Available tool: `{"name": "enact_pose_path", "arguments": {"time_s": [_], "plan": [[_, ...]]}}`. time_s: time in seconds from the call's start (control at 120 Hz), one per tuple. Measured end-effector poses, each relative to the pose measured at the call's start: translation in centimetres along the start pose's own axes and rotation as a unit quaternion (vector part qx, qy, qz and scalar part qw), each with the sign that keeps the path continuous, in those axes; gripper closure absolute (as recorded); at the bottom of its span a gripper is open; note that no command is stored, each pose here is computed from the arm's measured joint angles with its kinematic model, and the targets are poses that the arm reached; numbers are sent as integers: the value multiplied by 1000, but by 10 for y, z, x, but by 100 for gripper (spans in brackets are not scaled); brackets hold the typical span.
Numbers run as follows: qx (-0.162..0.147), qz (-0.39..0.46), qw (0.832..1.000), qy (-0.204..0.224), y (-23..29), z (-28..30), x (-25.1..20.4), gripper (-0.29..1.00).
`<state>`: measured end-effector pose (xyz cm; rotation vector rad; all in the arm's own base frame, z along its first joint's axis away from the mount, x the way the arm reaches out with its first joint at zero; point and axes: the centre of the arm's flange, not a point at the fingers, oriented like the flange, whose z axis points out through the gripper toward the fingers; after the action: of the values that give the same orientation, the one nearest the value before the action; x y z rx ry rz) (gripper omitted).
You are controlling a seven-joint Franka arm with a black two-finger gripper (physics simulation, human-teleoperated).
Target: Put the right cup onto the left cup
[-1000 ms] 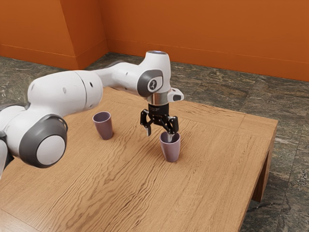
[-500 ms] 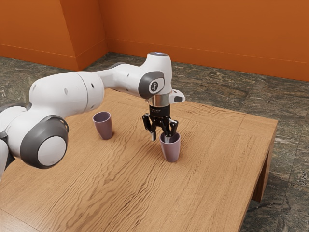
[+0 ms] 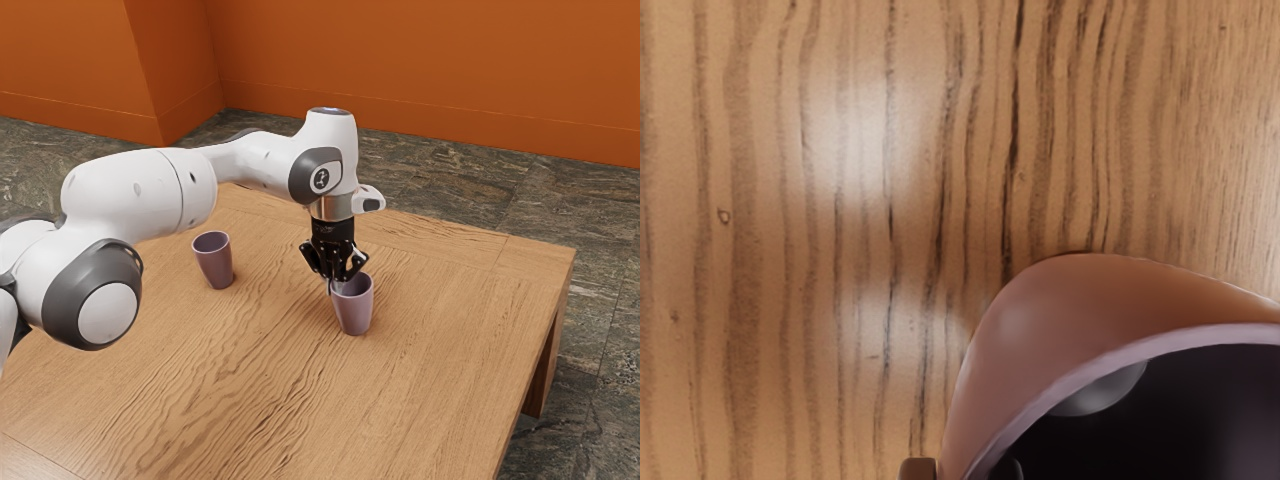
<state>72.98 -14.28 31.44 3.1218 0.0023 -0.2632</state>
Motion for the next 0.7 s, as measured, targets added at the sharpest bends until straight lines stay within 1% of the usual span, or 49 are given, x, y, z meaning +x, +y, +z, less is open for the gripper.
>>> {"name": "enact_pose_path", "arguments": {"time_s": [0.217,0.55,0.7], "plan": [[2,0,1000,7,0,-11,-3,77],[4,5,999,45,-1,-86,-35,78],[6,5,999,51,-4,-106,-49,79]]}}
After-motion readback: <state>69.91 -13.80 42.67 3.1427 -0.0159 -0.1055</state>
